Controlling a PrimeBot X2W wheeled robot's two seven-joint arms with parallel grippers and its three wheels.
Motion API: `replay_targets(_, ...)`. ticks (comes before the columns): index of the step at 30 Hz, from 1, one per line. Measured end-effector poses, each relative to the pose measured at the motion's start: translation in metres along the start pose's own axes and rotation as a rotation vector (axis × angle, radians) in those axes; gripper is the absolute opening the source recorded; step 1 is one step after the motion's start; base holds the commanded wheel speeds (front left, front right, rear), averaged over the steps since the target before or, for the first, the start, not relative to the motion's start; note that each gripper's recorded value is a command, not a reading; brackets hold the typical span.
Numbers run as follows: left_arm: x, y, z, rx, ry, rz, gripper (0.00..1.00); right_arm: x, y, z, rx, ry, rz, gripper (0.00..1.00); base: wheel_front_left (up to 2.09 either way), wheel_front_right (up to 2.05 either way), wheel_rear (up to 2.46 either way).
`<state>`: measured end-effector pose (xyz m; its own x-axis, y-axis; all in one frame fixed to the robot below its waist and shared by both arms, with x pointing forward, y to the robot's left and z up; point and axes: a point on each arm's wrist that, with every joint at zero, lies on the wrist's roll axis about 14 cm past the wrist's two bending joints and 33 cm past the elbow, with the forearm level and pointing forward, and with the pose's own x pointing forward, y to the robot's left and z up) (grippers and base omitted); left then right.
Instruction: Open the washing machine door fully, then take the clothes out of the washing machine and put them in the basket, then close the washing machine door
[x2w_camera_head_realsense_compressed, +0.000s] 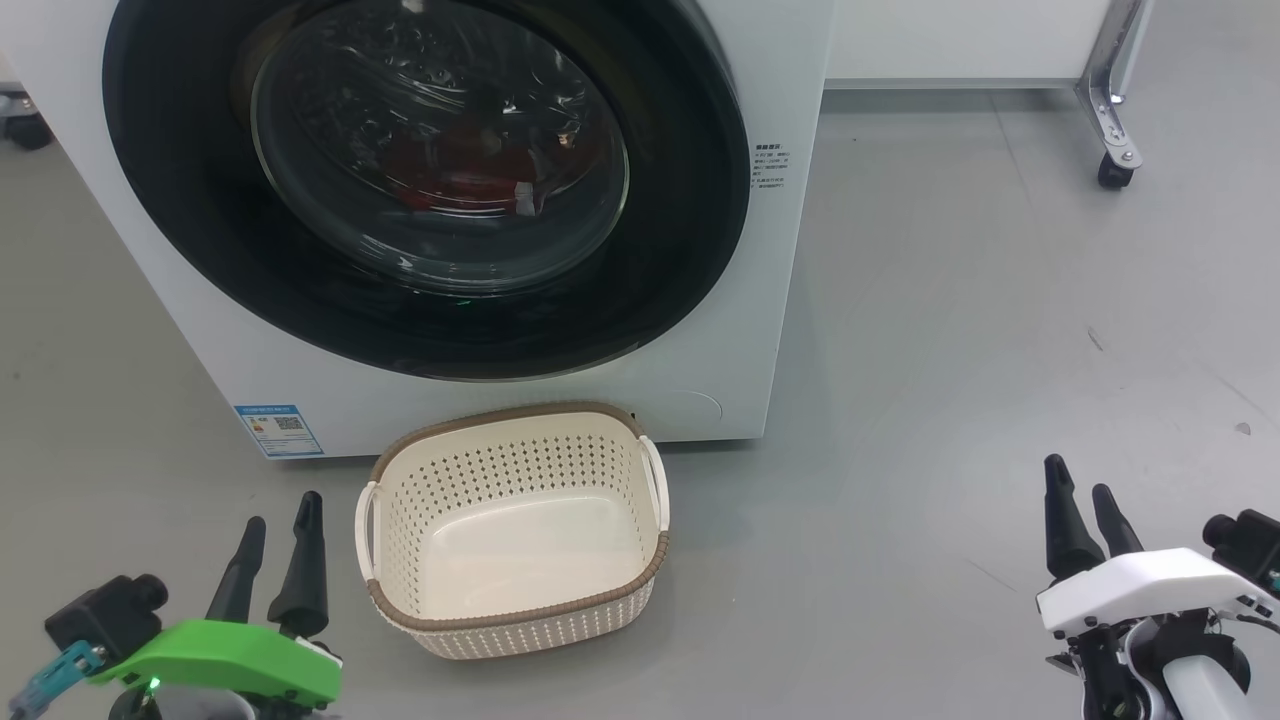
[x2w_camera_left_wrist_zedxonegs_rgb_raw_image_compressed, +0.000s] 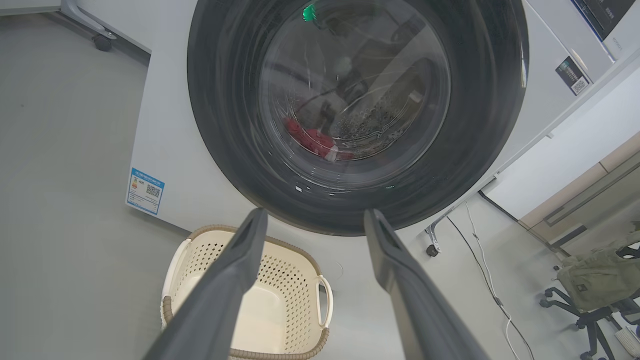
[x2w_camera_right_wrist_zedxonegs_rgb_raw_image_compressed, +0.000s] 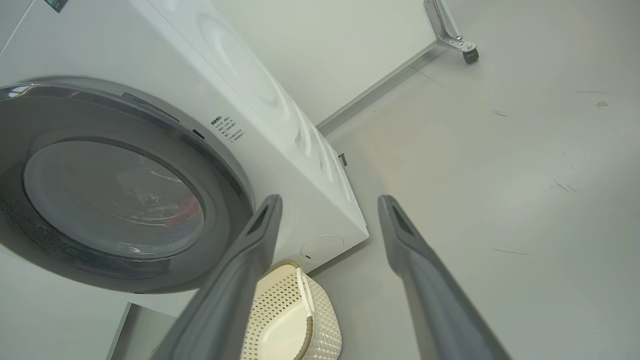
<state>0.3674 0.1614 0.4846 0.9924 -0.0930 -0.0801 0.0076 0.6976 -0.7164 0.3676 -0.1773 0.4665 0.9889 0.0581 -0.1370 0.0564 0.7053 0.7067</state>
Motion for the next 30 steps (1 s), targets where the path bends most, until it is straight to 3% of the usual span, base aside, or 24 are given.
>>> replay_targets(7,0.000,-0.008,-0.005,0.133,0.002,-0.020,1.00,0.000,0.008,-0.005,-0.127,0.001,0.018,1.00,0.00,0.00,0.00)
replay_targets(30,-0.002,-0.019,-0.019,0.392,-0.011,-0.050,1.00,-0.003,0.026,-0.020,-0.451,-0.003,0.097,1.00,0.00,0.00,0.00)
